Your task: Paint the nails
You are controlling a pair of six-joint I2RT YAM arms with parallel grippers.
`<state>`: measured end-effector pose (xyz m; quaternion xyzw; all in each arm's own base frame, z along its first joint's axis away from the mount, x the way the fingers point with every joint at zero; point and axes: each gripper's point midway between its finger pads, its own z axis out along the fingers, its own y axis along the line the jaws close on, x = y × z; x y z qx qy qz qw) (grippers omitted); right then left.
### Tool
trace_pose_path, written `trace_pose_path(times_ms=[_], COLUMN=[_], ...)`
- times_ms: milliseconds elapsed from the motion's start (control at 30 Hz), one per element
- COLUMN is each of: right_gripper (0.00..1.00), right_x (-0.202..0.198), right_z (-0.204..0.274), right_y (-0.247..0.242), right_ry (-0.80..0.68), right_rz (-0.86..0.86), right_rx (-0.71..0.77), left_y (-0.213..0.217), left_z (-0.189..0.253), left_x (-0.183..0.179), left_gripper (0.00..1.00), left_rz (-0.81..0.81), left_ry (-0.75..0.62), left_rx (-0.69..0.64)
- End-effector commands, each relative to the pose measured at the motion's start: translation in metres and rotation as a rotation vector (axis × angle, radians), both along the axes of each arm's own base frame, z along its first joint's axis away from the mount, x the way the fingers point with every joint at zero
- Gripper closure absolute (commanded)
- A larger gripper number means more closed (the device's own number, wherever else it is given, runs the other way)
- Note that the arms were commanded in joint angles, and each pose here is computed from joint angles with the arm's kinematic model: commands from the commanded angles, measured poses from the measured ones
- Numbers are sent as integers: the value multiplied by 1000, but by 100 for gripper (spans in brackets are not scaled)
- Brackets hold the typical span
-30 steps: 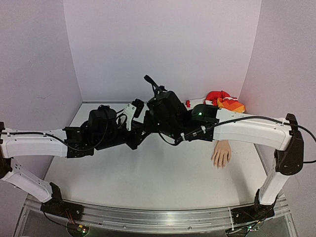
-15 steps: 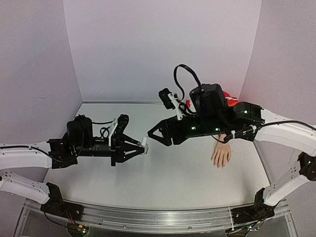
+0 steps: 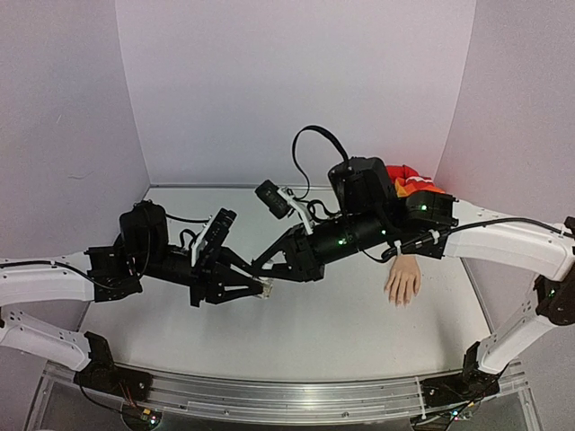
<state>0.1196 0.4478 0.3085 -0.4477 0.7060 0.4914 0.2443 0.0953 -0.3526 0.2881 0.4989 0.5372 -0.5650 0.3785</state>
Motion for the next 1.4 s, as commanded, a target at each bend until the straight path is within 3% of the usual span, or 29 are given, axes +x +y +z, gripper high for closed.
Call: trace_pose_path(times_ms=[0, 100, 167, 267, 333, 433, 500, 567, 600, 733, 800, 1100, 1367], right_gripper=[95, 100, 100, 100, 100, 100, 100, 100, 95, 51, 43, 47, 54], right_x=[-8, 5, 26, 79, 116, 131, 127, 121, 116, 92, 85, 63, 59], right_z=[25, 20, 10, -12, -29, -43, -43, -40, -37, -28, -26, -16, -19], right_y=[9, 12, 14, 3, -27, -43, -36, -23, -15, -1, -7, -18, -5], right_ry=[-5, -14, -26, -64, -117, -161, -150, -149, -154, -159, -130, 35, 53], right_rz=[53, -30, -170, -568, -927, -1142, -1123, -1029, -955, -691, -620, -393, -330], right_rx=[94, 77, 41, -52, -166, -295, -292, -273, -266, -256, -244, -182, -182], left_y=[0, 1, 6, 34, 61, 67, 56, 40, 31, 12, 9, 7, 3], left_z=[40, 41, 39, 24, 3, -15, -22, -20, -20, -16, -17, -18, -11], left_x=[5, 30, 68, 140, 179, 206, 206, 196, 184, 142, 121, 75, 61], left_gripper=[100, 100, 100, 100, 100, 100, 100, 100, 100, 100, 100, 100, 100], left_rz=[33, 184, 408, 855, 1140, 1305, 1262, 1145, 1050, 779, 670, 438, 351], left_ry=[-69, -60, -42, -1, 21, -24, -41, -59, -76, -125, -131, -142, -157], left_rx=[-111, -103, -83, -12, 93, 257, 299, 249, 223, 127, 99, 59, 50])
